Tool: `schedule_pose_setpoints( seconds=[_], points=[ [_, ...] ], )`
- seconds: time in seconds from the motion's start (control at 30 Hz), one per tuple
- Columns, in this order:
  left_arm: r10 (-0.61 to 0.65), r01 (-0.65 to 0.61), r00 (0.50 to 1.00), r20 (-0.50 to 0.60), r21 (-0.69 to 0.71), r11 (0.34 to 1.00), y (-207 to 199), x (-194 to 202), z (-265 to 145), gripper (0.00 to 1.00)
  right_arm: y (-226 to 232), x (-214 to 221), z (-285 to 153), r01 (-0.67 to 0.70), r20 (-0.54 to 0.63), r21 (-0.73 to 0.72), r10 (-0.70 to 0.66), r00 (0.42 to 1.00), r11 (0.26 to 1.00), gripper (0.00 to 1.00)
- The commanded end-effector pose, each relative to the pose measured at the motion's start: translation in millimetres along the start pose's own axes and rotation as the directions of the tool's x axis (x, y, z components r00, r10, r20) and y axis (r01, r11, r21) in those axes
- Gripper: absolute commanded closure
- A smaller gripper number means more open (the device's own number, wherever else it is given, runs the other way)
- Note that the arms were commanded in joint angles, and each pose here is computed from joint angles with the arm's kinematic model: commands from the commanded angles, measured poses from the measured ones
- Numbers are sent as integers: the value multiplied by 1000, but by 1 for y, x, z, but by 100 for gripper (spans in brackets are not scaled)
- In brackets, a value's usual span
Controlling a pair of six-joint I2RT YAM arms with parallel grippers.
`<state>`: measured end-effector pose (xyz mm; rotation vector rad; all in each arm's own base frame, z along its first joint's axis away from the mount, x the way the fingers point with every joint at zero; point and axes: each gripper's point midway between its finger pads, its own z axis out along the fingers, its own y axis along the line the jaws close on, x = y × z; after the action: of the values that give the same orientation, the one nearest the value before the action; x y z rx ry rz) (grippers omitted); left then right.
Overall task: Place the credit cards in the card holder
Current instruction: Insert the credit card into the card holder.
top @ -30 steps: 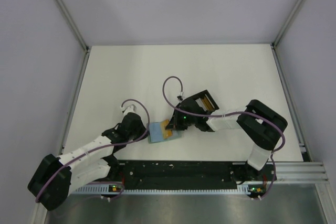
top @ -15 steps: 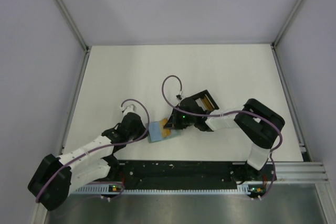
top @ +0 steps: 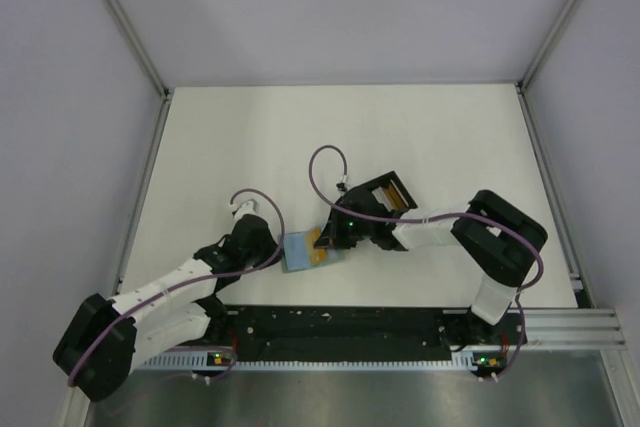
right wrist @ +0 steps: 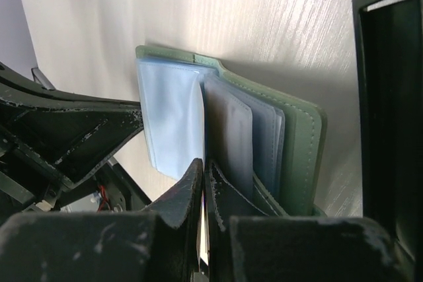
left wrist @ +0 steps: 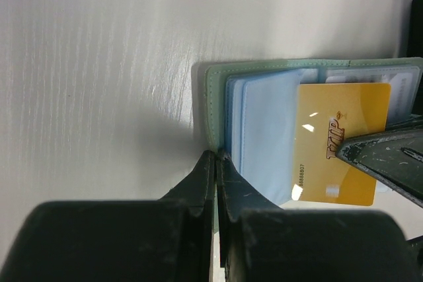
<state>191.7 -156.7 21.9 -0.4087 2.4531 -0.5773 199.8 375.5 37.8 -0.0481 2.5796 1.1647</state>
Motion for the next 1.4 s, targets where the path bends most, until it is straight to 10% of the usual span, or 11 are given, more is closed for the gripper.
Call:
schedule_pose_setpoints(
  seconds=[0.0,0.7,1.37],
  points=[
    [-19,19,1000,21,20,1000,-2,-2,1,100,-14,25,-3,-36,-80,82,42,996,996,100],
    [2,-2,1000,-17,47,999,-1,8,0,100,-5,-30,11,69,79,80,-75,994,994,100],
    [23,-22,1000,-17,42,999,-1,7,0,100,-22,-28,15,335,-28,141,-335,942,931,100]
  ],
)
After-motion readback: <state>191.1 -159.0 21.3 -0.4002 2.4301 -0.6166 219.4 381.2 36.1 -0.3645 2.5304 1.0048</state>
